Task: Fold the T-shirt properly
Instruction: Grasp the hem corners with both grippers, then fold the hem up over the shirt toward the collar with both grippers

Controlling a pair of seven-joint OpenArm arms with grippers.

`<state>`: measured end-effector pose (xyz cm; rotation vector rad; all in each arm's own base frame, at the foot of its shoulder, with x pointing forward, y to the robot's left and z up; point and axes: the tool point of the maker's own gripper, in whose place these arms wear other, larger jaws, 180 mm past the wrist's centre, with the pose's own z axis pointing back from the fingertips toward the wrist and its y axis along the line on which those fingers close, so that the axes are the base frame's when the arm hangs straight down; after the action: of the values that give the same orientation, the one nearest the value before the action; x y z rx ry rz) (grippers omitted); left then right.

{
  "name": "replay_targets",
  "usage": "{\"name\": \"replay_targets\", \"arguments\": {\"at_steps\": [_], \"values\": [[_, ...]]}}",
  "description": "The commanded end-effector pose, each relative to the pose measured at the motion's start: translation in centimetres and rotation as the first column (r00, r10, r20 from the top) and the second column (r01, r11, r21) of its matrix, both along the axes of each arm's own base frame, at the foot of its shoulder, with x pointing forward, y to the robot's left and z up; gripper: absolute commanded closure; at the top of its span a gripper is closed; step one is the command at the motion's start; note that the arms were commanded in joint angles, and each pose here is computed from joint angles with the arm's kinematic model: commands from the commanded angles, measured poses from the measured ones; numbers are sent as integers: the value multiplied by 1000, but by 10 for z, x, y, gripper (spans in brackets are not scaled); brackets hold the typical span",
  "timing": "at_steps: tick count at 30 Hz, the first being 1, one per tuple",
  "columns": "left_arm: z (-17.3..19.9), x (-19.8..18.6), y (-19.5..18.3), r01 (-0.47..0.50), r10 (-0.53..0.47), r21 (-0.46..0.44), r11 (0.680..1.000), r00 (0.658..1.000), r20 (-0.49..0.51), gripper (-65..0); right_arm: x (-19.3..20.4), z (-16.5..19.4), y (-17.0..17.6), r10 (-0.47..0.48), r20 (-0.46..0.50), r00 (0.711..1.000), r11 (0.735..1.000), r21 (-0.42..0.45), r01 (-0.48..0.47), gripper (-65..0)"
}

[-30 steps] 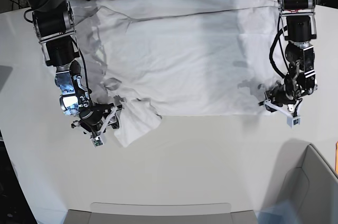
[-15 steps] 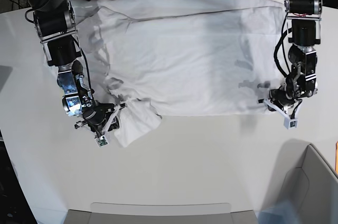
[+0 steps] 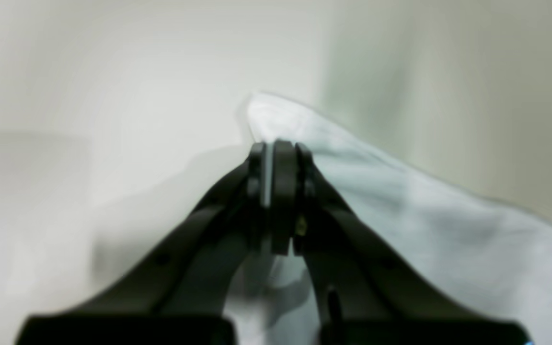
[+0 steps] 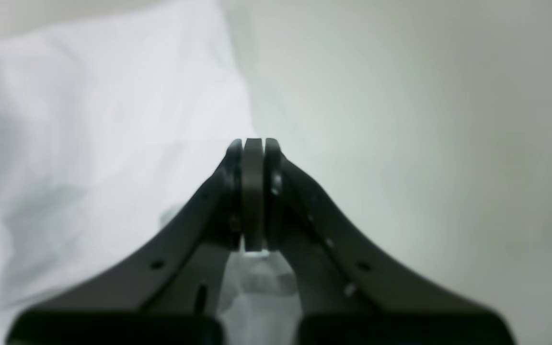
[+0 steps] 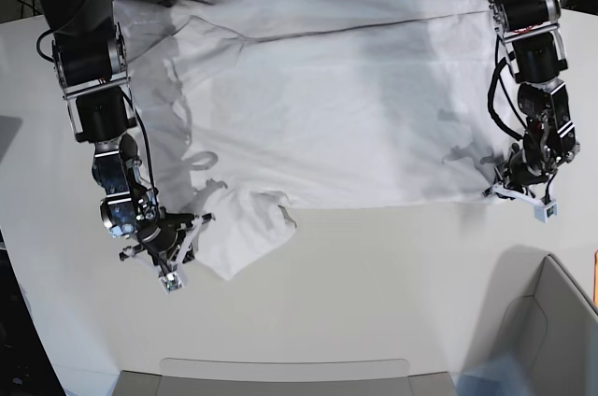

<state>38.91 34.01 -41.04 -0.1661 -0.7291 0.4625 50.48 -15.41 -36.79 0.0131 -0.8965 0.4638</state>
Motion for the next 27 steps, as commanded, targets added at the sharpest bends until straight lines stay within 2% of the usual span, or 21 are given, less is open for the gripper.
{"name": "replay_targets", "arguments": {"at_steps": [1, 7, 10, 15, 18, 22, 27], "values": [[33, 21, 16, -20, 17, 29, 999, 996, 92, 0, 25, 41, 1, 1, 102, 995, 1000, 19, -3, 0], [66, 39, 15, -2, -9, 60, 998, 985, 173, 0, 35, 72, 11, 29, 165, 986, 999, 12, -31, 0], [63, 25, 10, 33, -44, 82, 996, 989, 141, 0, 26, 80, 16, 32, 152, 988, 999, 5, -33, 0], [67, 10, 1, 79, -96, 125, 989, 986, 133, 0, 3, 99, 10, -14, 171, 985, 999, 50, 5, 0], [63, -2, 1, 88, -104, 136, 987, 988, 117, 0, -17, 93, 13, -5, 156, 988, 999, 40, -1, 0], [69, -23, 22, 24, -43, 141, 990, 990, 131, 0, -43, 83, 17, 14, 127, 992, 1000, 18, -16, 0], [78, -45, 27, 24, -40, 156, 987, 994, 101, 0, -69, 87, -6, -60, 131, 990, 998, 38, 55, 0]]}}
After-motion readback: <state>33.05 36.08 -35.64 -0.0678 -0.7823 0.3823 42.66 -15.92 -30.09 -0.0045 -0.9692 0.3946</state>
